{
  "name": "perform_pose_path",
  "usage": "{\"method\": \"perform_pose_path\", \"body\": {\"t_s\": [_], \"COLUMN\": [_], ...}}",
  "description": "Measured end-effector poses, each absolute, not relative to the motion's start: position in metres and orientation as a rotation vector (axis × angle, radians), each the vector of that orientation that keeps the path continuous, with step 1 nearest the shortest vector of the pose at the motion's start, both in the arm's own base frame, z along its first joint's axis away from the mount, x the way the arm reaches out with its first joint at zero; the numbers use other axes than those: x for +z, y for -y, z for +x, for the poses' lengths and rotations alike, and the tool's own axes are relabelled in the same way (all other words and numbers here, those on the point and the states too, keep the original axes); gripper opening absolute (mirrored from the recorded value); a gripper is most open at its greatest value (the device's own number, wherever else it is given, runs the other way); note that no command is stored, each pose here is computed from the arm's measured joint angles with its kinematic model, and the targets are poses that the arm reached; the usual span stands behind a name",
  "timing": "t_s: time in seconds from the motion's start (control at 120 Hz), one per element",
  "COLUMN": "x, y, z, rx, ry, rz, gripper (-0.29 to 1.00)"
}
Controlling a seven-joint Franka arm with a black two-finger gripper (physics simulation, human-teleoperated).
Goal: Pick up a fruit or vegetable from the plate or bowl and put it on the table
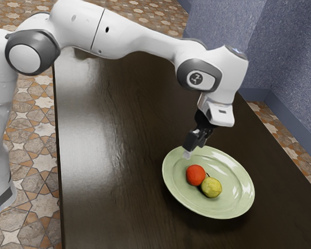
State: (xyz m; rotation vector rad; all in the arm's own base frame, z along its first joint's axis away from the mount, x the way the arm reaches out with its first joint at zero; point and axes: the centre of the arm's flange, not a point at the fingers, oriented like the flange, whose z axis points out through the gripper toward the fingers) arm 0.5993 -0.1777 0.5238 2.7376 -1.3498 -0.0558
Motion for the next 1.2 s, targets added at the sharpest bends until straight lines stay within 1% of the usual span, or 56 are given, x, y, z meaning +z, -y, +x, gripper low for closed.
{"method": "perform_pose_path", "body": {"t_s": [0.283,0.55,1.2], "x": [0.517,0.511,0.473], "y": [0.179,0.2,0.201], "z": [0.599,0.598,0.615], "rx": [-0.043,-0.017,0.016], "ry": [1.372,1.418,1.435], "rz": [2.726,2.693,2.704], "gripper": [0.7,0.7,0.7]}}
